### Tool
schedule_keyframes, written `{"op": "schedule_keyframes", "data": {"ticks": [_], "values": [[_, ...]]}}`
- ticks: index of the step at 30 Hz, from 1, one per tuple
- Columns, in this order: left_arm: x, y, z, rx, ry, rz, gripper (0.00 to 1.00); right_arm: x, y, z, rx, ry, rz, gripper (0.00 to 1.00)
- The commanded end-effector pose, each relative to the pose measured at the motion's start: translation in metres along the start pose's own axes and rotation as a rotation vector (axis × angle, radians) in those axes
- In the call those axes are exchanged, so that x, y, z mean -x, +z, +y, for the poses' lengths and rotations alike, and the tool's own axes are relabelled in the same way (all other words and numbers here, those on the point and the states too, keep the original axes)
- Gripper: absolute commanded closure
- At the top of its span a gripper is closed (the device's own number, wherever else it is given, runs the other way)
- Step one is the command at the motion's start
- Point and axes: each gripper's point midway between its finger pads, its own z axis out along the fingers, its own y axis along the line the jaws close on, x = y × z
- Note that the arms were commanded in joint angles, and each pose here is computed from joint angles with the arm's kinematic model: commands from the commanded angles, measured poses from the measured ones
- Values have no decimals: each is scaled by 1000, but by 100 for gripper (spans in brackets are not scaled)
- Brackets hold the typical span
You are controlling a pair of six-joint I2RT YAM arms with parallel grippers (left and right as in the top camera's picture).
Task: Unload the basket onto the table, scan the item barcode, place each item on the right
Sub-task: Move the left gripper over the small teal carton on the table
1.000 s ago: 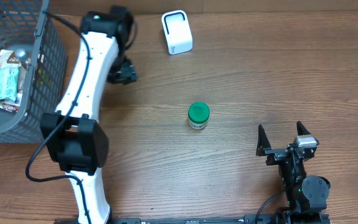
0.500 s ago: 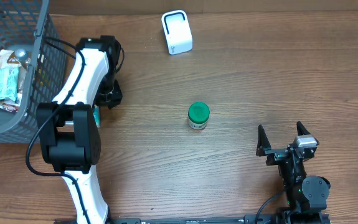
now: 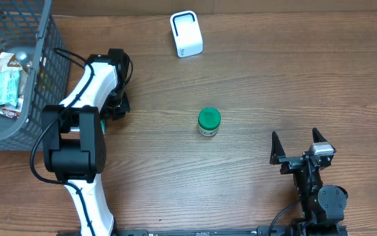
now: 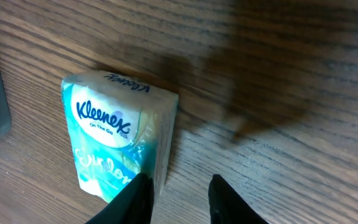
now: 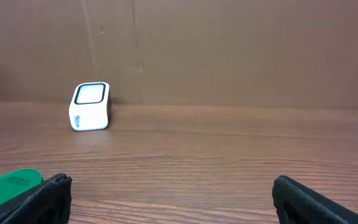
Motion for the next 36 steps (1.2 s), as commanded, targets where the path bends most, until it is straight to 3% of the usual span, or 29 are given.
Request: {"op": "schedule_keyframes", "data": {"ticks": [1,11,31,36], "values": [[3,0,4,15,49,-13,69,-3,0,1,3,-1,0,0],[7,0,13,66,54,-38,63,-3,0,1,3,-1,0,0],[2,14,21,96,54,-24,71,-3,0,1,3,-1,0,0],[3,20,19,62,33,-20,87,-3,0,1,3,-1,0,0]]}}
